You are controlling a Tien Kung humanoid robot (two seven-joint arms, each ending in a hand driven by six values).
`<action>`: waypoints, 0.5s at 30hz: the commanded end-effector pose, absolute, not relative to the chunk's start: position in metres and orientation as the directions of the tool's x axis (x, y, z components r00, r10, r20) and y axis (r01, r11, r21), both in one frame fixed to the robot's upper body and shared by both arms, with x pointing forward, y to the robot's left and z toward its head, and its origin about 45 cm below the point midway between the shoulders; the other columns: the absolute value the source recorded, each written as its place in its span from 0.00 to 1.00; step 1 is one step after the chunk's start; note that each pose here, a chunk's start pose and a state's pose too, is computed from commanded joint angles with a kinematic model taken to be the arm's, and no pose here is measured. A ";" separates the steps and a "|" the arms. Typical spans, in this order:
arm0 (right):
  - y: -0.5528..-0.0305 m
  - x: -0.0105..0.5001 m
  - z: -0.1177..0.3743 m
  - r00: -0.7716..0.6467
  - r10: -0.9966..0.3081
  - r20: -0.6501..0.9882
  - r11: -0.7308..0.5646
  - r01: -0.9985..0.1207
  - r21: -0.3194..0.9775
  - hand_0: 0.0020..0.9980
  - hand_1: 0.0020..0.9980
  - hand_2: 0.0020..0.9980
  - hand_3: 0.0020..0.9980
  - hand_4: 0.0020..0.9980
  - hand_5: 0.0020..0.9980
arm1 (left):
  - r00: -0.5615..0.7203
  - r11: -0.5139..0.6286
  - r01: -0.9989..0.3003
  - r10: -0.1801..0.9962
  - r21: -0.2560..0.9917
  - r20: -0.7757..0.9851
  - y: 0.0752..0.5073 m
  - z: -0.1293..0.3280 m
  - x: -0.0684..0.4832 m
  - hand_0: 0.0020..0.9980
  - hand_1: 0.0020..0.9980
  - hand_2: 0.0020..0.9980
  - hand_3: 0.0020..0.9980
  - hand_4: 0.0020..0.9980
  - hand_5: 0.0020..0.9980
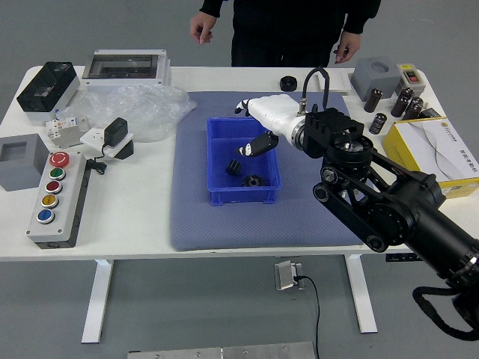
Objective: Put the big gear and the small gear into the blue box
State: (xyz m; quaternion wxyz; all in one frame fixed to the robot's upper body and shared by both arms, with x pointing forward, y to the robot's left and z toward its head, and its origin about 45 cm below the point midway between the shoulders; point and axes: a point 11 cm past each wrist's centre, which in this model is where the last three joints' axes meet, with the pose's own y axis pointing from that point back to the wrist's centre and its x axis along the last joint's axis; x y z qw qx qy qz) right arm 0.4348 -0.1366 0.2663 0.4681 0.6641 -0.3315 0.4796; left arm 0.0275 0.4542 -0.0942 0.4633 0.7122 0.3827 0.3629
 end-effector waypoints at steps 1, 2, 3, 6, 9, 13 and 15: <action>-0.142 0.436 0.269 0.314 0.006 0.950 -0.334 -0.894 0.298 0.73 0.69 0.81 0.85 0.89 0.46 | 0.443 -0.278 0.209 0.882 0.938 0.162 0.454 -0.094 0.027 0.86 0.84 0.84 0.85 0.77 0.39; -0.148 0.437 0.272 0.307 0.003 0.952 -0.323 -0.900 0.291 0.73 0.69 0.81 0.85 0.89 0.46 | 0.442 -0.278 0.209 0.882 0.938 0.163 0.454 -0.094 0.027 0.86 0.84 0.84 0.85 0.77 0.39; -0.155 0.439 0.275 0.299 0.000 0.954 -0.311 -0.907 0.284 0.73 0.69 0.80 0.83 0.86 0.45 | 0.442 -0.278 0.208 0.882 0.938 0.163 0.454 -0.094 0.027 0.86 0.84 0.84 0.85 0.77 0.39; -0.177 0.444 0.284 0.278 -0.011 0.961 -0.272 -0.925 0.264 0.73 0.69 0.80 0.83 0.86 0.45 | 0.439 -0.277 0.206 0.883 0.938 0.164 0.454 -0.094 0.029 0.86 0.84 0.84 0.85 0.77 0.39; -0.196 0.447 0.289 0.265 -0.028 0.964 -0.237 -0.939 0.251 0.74 0.71 0.80 0.83 0.75 0.44 | 0.437 -0.277 0.204 0.884 0.939 0.165 0.454 -0.094 0.030 0.86 0.84 0.84 0.85 0.76 0.39; -0.230 0.450 0.294 0.254 -0.108 0.961 -0.177 -0.956 0.232 0.74 0.71 0.80 0.83 0.75 0.44 | 0.434 -0.275 0.201 0.885 0.940 0.167 0.453 -0.094 0.031 0.86 0.84 0.84 0.85 0.76 0.39; -0.245 0.451 0.296 0.246 -0.166 0.955 -0.154 -0.963 0.221 0.82 0.77 0.85 0.87 0.65 0.50 | 0.433 -0.275 0.200 0.886 0.940 0.167 0.453 -0.094 0.031 0.86 0.84 0.84 0.85 0.77 0.39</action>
